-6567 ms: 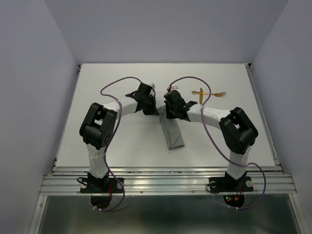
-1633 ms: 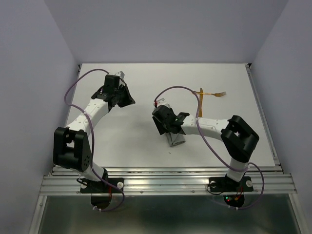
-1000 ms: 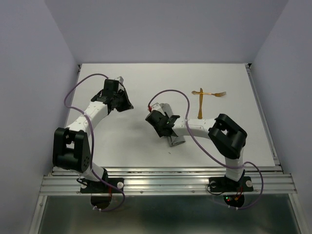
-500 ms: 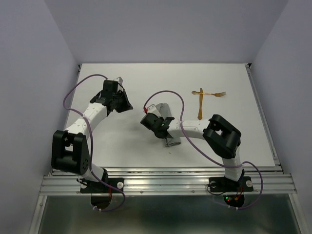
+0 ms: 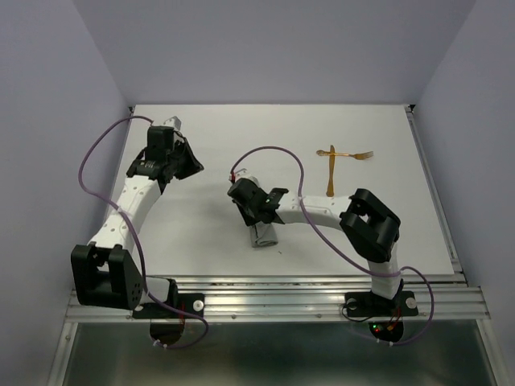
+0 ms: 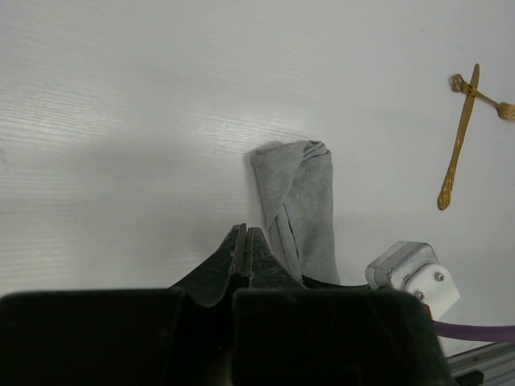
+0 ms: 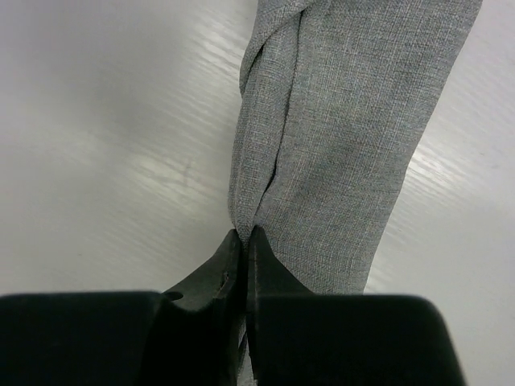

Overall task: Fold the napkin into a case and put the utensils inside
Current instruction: Pick up the smaller rectangle-folded napkin from the center of the board, then turn over the smaller rectangle-folded napkin at the center of the board.

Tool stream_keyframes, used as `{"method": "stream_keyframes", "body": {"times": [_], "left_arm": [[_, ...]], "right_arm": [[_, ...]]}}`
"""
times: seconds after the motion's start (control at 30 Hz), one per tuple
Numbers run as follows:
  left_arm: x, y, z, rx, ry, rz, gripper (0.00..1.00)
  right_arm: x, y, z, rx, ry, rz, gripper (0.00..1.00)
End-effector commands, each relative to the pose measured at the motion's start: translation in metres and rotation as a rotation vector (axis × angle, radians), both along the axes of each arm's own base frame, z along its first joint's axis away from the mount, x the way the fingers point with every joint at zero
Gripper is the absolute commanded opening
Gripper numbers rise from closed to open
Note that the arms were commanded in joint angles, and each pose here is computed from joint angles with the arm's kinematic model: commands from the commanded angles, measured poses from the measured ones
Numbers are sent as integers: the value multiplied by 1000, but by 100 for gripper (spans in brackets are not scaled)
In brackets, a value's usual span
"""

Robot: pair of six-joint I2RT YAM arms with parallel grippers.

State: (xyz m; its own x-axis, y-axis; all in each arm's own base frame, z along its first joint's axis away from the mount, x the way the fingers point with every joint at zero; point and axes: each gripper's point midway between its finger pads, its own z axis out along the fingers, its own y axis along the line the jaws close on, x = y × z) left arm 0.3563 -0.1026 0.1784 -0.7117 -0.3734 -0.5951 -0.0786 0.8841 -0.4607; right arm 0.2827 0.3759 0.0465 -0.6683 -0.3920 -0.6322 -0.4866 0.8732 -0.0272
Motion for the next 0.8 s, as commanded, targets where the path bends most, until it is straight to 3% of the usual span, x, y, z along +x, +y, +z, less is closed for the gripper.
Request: {"method": "stream_keyframes", "body": {"times": [0.0,0.3,0.77], "left_arm": [[2,16,47,16,-112,32,0],[-1,31,78,37,-169,54,0],[-2,35,76,43,-165,65,0]], "right_arm": [[-3,51,51,247,11,50,1],[-16,92,76,437,71,151,1],[-59,133,113,735,228,430,1]]}}
